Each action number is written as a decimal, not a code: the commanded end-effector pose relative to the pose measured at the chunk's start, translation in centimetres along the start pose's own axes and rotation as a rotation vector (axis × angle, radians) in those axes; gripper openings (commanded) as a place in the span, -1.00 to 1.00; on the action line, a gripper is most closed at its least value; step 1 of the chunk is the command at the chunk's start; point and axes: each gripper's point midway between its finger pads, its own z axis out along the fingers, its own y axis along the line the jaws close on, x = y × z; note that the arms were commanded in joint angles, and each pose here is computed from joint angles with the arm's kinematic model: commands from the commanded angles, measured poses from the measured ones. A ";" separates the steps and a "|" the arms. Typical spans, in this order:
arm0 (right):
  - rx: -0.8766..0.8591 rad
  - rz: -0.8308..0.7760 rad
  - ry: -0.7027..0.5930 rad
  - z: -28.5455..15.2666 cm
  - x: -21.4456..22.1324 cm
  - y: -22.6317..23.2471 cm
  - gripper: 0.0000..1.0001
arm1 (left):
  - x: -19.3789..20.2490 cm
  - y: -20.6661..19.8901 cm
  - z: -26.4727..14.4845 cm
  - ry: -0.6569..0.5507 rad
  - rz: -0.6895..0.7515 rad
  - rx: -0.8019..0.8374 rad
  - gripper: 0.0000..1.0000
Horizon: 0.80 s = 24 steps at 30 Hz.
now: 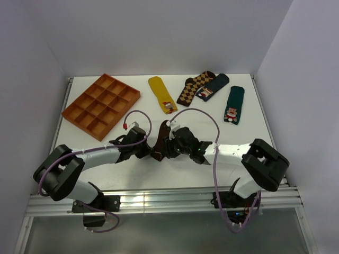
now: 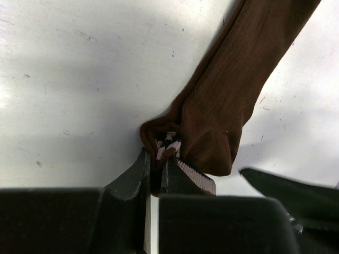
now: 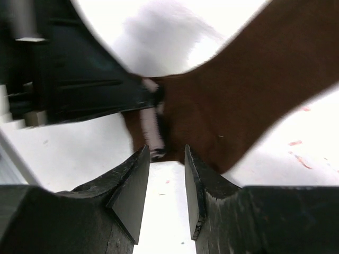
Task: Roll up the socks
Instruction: Roll the sock at the center of the board.
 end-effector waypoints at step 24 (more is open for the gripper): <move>0.147 -0.016 -0.067 0.5 -3.4 -4.0 -0.21 | 1.6 2.5 0.0 0.067 0.085 -0.114 -0.99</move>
